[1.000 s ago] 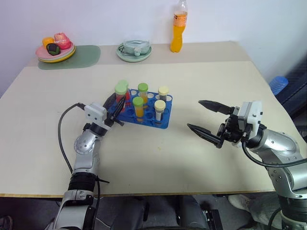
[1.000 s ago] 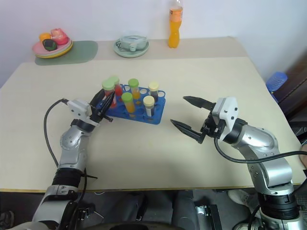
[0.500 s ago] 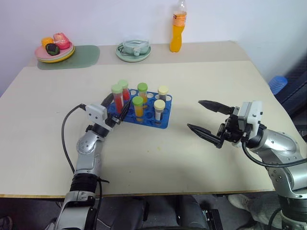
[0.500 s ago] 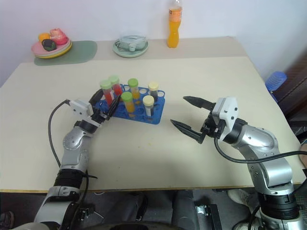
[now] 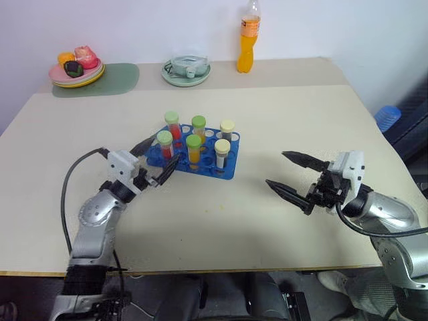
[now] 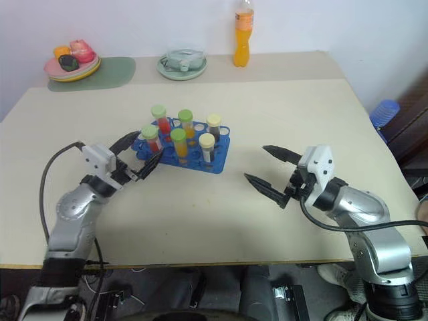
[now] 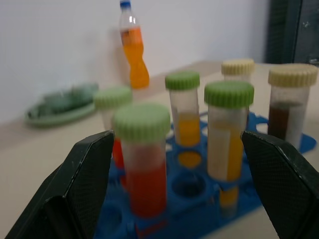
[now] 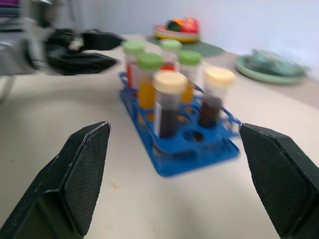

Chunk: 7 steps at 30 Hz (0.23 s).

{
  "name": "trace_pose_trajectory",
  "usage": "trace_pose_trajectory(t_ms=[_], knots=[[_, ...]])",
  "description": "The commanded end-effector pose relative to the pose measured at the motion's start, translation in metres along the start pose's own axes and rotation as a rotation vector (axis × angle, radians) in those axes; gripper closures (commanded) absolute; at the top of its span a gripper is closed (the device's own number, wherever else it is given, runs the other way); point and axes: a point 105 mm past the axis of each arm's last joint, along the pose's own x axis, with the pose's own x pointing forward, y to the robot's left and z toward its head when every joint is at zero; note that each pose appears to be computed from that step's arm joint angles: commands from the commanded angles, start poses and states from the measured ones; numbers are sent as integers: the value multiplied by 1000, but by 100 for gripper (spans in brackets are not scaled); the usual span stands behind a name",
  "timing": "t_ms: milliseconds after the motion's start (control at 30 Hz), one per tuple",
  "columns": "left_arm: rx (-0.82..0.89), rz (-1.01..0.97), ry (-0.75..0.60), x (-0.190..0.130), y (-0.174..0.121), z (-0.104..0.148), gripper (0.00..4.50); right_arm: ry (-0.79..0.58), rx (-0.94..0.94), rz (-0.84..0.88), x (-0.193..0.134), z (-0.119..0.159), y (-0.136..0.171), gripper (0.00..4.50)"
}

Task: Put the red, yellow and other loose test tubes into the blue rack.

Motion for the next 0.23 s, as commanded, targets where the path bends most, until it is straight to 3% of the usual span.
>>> trace_pose_trajectory(t_ms=[33, 233], knots=[[23, -14, 35, -8, 7, 15, 35, -35, -20, -90, -7, 9, -4, 27], [-48, -162, 112, -30, 1, 21, 35, -8, 24, -201, -24, -3, -1, 27]])
